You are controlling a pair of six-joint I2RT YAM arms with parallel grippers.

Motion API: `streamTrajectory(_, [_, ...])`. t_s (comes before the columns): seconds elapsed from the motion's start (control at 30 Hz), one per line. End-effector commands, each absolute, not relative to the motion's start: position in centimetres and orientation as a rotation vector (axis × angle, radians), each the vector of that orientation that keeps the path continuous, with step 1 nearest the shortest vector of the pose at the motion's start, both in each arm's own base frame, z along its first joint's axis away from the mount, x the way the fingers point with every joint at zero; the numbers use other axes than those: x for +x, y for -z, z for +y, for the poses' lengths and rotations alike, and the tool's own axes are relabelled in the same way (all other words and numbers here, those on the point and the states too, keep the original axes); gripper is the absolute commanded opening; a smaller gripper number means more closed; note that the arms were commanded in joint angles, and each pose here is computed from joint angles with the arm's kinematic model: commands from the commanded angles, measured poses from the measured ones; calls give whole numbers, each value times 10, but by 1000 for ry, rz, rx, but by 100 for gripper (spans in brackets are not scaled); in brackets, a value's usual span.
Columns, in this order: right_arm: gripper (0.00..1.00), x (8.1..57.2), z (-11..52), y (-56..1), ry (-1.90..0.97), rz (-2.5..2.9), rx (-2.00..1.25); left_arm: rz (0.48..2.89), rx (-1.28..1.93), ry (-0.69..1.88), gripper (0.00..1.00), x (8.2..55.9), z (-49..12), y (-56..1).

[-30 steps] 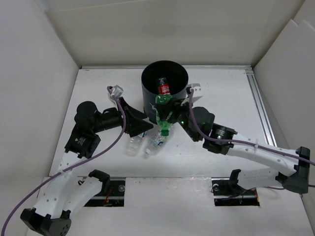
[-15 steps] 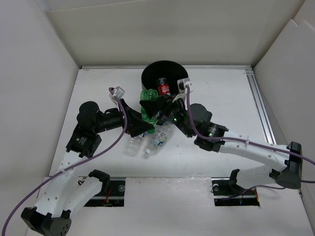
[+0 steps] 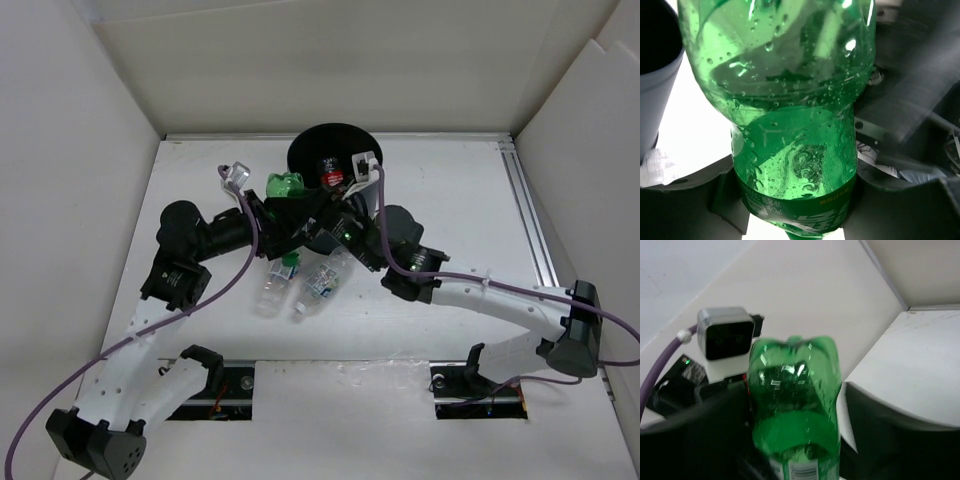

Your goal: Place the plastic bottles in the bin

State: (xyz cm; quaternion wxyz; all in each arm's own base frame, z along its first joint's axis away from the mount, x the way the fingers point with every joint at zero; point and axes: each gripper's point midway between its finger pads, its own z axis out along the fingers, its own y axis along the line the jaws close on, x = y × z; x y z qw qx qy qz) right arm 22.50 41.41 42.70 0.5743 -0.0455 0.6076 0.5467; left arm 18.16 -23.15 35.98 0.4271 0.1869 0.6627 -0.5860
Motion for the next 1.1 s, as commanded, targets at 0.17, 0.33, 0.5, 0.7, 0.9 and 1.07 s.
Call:
streamTrajectory(0.17, [100,234,322,-469,-1064,1359,56,1470,340,1267,0,240,-226,-421])
streamTrajectory(0.33, [100,237,232,-455,-804,1394,206,1410,316,1110,0,298,-229,-445])
streamTrajectory(0.5, [100,223,196,-436,-752,1391,175,1402,293,1027,0,363,-244,-448])
streamTrajectory(0.7, [100,231,191,-360,-544,1623,151,1466,277,992,34,427,-268,-431])
streamTrajectory(0.9, [100,233,201,-310,-504,1755,171,1500,238,952,100,441,-273,-423])
streamTrajectory(1.07, [100,244,232,-247,-404,1945,231,1468,278,1009,100,422,-276,-443])
